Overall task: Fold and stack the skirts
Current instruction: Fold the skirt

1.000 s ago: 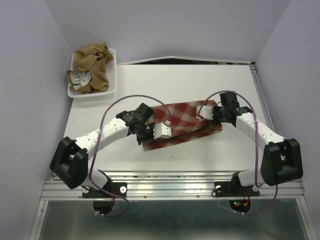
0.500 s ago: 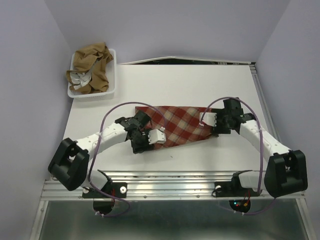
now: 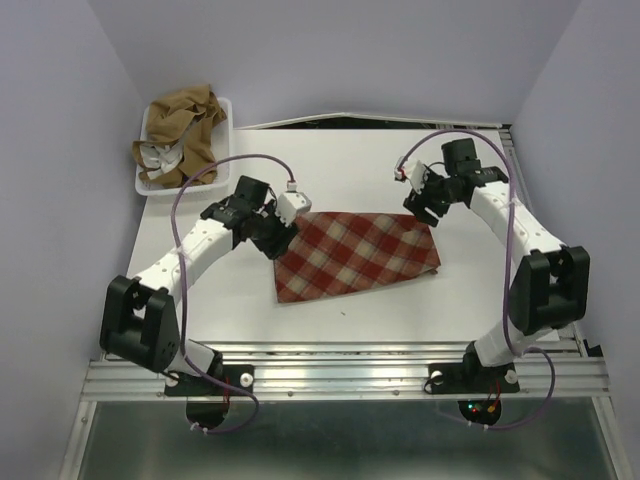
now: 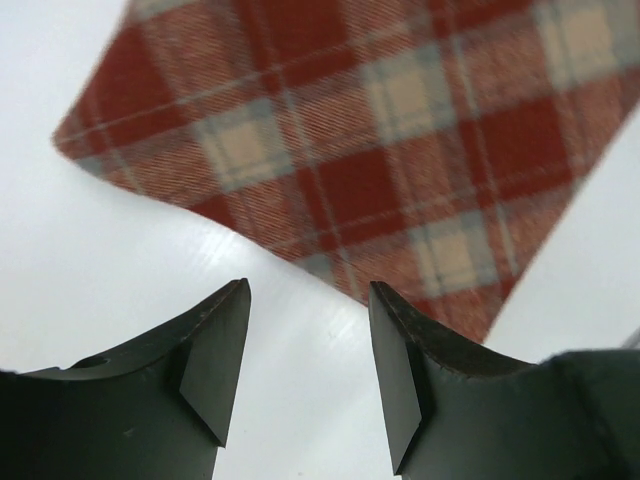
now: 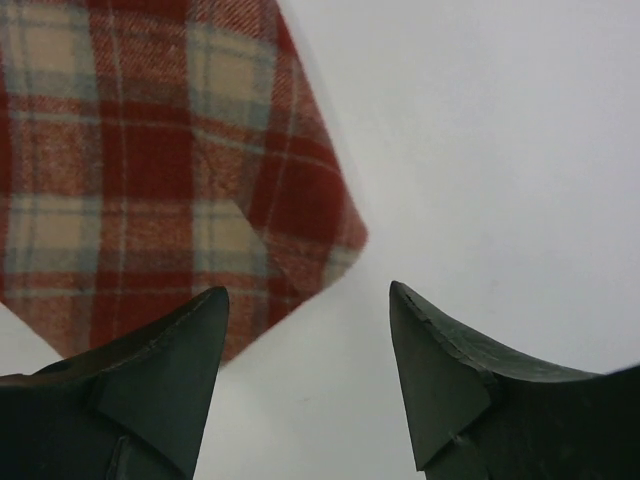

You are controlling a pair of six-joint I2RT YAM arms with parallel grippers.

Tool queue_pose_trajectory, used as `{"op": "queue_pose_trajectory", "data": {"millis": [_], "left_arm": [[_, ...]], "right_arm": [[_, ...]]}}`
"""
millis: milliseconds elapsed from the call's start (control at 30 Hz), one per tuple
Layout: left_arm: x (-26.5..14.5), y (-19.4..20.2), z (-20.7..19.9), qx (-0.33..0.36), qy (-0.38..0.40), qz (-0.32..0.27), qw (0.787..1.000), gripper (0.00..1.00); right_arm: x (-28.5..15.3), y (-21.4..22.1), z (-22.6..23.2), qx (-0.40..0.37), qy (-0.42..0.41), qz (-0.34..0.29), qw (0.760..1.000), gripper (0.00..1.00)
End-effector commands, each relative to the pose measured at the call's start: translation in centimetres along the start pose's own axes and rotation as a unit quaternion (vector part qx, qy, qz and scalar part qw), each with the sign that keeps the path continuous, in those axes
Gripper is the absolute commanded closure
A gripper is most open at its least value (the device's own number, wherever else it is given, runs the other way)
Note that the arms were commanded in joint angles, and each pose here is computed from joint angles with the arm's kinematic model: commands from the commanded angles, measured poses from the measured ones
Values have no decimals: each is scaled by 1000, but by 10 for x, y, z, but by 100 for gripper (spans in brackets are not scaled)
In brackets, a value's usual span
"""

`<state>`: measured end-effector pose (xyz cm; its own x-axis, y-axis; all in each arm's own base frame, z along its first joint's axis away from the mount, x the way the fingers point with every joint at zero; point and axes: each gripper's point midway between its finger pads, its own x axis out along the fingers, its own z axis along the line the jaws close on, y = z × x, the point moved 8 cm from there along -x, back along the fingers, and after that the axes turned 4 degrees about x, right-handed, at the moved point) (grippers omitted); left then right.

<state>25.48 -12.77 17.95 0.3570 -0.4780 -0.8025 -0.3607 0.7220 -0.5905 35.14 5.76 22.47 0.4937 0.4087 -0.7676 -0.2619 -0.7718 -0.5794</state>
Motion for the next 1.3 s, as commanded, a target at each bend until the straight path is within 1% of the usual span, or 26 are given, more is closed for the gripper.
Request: {"op": "queue_pose_trajectory", "data": {"millis": [0, 33, 67, 100, 133, 200, 233, 300, 333, 433, 500, 567, 600, 700, 733, 833, 867, 933, 1000, 1067, 1100, 1133, 1167, 1200, 1233, 1267], "left_arm": [[-4, -34, 37, -121, -34, -101, 987, 39], [-1, -34, 40, -165, -33, -110, 980, 39], [-3, -34, 52, -187, -44, -133, 972, 39], [1, -28, 52, -211, -30, -140, 967, 39], [2, -25, 53, -255, -25, -151, 955, 40], [6, -7, 62, -309, -9, -176, 935, 41], [9, 4, 65, -351, 5, -190, 917, 41], [12, 13, 68, -374, 16, -195, 906, 42], [16, 16, 71, -379, 17, -196, 904, 43], [20, 28, 72, -388, 18, -188, 902, 43], [21, 36, 70, -395, 19, -188, 899, 43], [18, 42, 71, -404, 14, -201, 892, 43], [17, 50, 69, -428, 19, -202, 881, 43], [17, 59, 62, -449, 35, -218, 866, 43], [17, 60, 60, -457, 38, -224, 860, 43], [13, 59, 53, -451, 45, -242, 858, 43], [12, 59, 50, -454, 48, -245, 856, 43], [7, 59, 44, -445, 48, -261, 855, 43], [4, 58, 37, -439, 52, -271, 855, 43], [0, 53, 32, -419, 47, -282, 862, 43], [-1, 51, 28, -414, 43, -283, 864, 43], [-1, 50, 27, -414, 43, -285, 864, 42], [-2, 50, 28, -417, 42, -286, 862, 43], [-2, 49, 28, -418, 44, -287, 861, 42], [-3, 48, 29, -419, 44, -288, 860, 42], [-3, 46, 30, -421, 44, -289, 859, 41]], "right_arm": [[23, 6, 23, 132, -82, 18, 988, 30], [31, 7, 27, 143, -89, 16, 986, 31], [36, 7, 29, 172, -87, 14, 981, 32], [39, 6, 30, 185, -90, 8, 979, 33], [43, -4, 33, 209, -98, -9, 973, 33], [44, -17, 40, 219, -105, -28, 970, 34], [47, -32, 52, 216, -116, -41, 969, 33], [51, -47, 71, 201, -129, -47, 970, 33], [59, -58, 90, 184, -140, -43, 972, 33], [75, -60, 115, 158, -151, -10, 976, 33], [93, -47, 129, 143, -170, 26, 975, 33], [103, -33, 132, 132, -169, 50, 975, 34], [112, -20, 135, 127, -162, 77, 975, 35], [127, 5, 136, 87, -144, 113, 979, 38], [130, 12, 133, 72, -123, 128, 981, 38], [140, 36, 116, 18, -80, 155, 984, 40], [143, 41, 106, -12, -66, 156, 986, 40], [150, 49, 82, -39, -22, 154, 987, 40], [152, 47, 41, -54, 26, 144, 988, 40], [159, 22, -1, -59, 87, 108, 989, 39], [161, 9, -13, -59, 106, 92, 988, 39], [162, -3, -22, -39, 121, 73, 989, 39], [157, -29, -41, -24, 145, 35, 989, 36], [154, -43, -43, -7, 127, 12, 992, 35], [146, -54, -48, 14, 131, 4, 991, 34], [143, -71, -40, 49, 105, -20, 993, 33]]}}
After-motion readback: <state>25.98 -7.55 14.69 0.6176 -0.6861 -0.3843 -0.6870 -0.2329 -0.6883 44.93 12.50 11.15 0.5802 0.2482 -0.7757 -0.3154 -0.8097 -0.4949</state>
